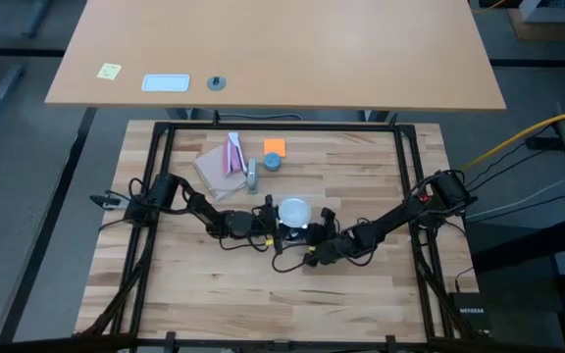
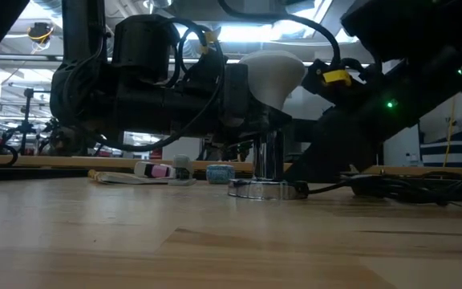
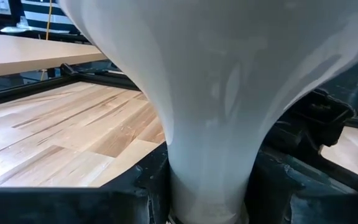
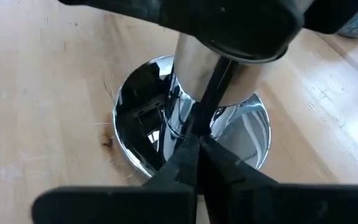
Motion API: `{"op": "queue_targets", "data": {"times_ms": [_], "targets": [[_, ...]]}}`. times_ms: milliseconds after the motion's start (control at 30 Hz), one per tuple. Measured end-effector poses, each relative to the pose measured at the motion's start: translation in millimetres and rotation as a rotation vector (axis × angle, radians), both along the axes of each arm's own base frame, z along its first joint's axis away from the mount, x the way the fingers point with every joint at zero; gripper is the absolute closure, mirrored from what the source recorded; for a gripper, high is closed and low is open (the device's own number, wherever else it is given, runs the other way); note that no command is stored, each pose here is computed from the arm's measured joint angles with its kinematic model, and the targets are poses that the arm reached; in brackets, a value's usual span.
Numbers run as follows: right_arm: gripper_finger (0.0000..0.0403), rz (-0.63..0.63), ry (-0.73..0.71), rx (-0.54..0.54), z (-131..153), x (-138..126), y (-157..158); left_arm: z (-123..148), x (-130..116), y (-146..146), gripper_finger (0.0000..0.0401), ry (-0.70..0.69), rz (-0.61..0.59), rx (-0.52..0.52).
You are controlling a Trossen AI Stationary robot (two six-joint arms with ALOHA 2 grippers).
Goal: Screw lightbulb
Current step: Remove the white lightbulb from the silver lamp
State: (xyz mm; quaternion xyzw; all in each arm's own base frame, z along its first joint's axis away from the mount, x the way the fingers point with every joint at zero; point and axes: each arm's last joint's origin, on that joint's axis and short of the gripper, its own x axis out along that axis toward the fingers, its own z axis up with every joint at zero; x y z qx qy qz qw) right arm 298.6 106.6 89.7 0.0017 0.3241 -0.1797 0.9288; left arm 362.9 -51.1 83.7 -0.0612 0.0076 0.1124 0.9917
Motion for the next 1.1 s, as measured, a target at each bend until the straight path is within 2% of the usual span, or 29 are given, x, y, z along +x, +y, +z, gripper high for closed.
{"op": "queue_targets", "data": {"times_ms": [100,200,333,467,600,767,1100], "targets": [[0.0388,-0.009,-0.055,0.019,2,1,5,0,0,0,0.0249,0.001,0.014,0.006],[0.0377,-0.016,-0.118,0.106,4,2,13,0,0,1,0.0249,0.001,0.028,0.007],[0.0388,-0.026,-0.145,0.162,6,3,18,0,0,1,0.0249,0.001,0.031,0.007],[0.0398,-0.018,-0.160,0.038,13,6,18,0,0,1,0.0249,0.000,0.033,0.007],[0.0391,-0.076,-0.175,-0.055,24,3,14,0,0,-2,0.0249,0.002,0.030,0.008],[0.0398,-0.122,-0.094,-0.141,30,-4,4,0,-1,-5,0.0249,0.002,0.024,0.009],[0.0399,-0.145,0.058,-0.058,12,7,-38,0,-2,-9,0.0248,-0.001,0.019,0.006]]}}
